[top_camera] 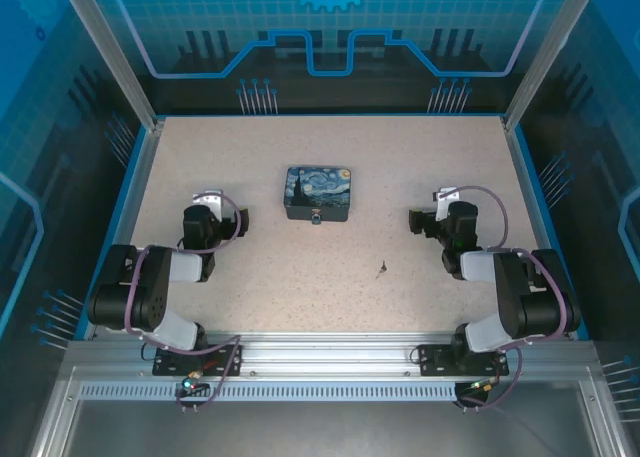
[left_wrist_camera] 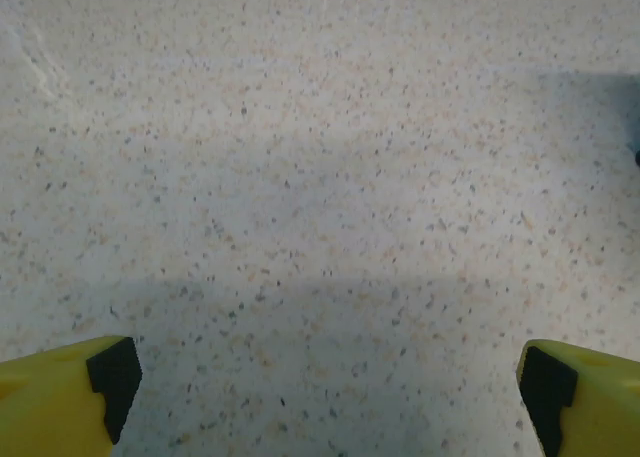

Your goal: Unlock the padlock with the key

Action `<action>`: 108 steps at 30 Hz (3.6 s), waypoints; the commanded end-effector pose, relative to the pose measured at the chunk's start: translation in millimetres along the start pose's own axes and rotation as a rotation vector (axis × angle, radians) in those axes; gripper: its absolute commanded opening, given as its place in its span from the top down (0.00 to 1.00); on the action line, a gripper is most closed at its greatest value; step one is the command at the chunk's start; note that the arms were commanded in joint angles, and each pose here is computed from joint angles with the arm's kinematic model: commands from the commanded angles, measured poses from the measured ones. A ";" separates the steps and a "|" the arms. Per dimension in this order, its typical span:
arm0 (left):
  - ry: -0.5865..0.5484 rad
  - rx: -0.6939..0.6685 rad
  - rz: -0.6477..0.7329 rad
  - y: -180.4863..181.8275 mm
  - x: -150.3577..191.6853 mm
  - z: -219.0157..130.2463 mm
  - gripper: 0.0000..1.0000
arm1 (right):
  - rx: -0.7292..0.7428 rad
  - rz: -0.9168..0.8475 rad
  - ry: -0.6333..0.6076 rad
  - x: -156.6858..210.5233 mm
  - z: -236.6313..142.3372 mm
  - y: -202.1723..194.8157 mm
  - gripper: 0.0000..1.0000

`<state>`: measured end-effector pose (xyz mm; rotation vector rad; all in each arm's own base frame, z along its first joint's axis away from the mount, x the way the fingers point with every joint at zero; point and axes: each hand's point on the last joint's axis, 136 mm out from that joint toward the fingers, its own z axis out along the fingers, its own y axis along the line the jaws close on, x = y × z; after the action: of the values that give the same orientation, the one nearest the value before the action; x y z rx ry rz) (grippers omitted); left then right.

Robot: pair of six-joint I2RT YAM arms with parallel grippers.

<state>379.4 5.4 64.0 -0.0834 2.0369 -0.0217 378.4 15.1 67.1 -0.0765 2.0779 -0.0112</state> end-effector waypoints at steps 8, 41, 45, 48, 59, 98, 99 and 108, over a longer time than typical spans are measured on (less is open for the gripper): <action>-0.118 0.044 -0.018 -11.8 -34.5 4.0 0.01 | -0.052 -0.045 -0.108 -33.2 4.1 12.8 0.00; -0.097 0.027 -0.112 -18.4 -95.7 -65.4 0.01 | 0.044 0.286 0.059 -70.7 -82.2 -9.5 0.00; -0.060 0.086 -0.169 -36.6 -105.8 -83.7 0.01 | -0.048 0.315 0.134 -67.3 -90.0 10.4 0.00; -0.017 0.138 -0.215 -54.5 -106.7 -95.5 0.01 | -0.127 0.326 0.206 -60.3 -95.8 30.9 0.00; 0.270 0.272 -0.307 -143.4 -57.1 -125.4 0.01 | -0.287 0.434 0.585 4.7 -120.3 93.3 0.13; 0.221 0.329 -0.338 -212.8 -61.6 -112.8 0.01 | 0.164 0.240 0.821 98.8 -103.6 148.2 0.61; 0.218 0.330 -0.338 -212.9 -62.4 -112.9 0.01 | 0.168 0.239 0.825 100.5 -103.4 148.3 0.62; 0.202 0.342 -0.324 -214.9 -67.7 -114.2 0.01 | 0.176 0.250 0.830 102.4 -95.7 155.0 0.65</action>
<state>312.2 -203.4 166.3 -0.2214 2.2300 -0.5941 236.2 159.8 18.1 0.3360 2.8978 -0.0536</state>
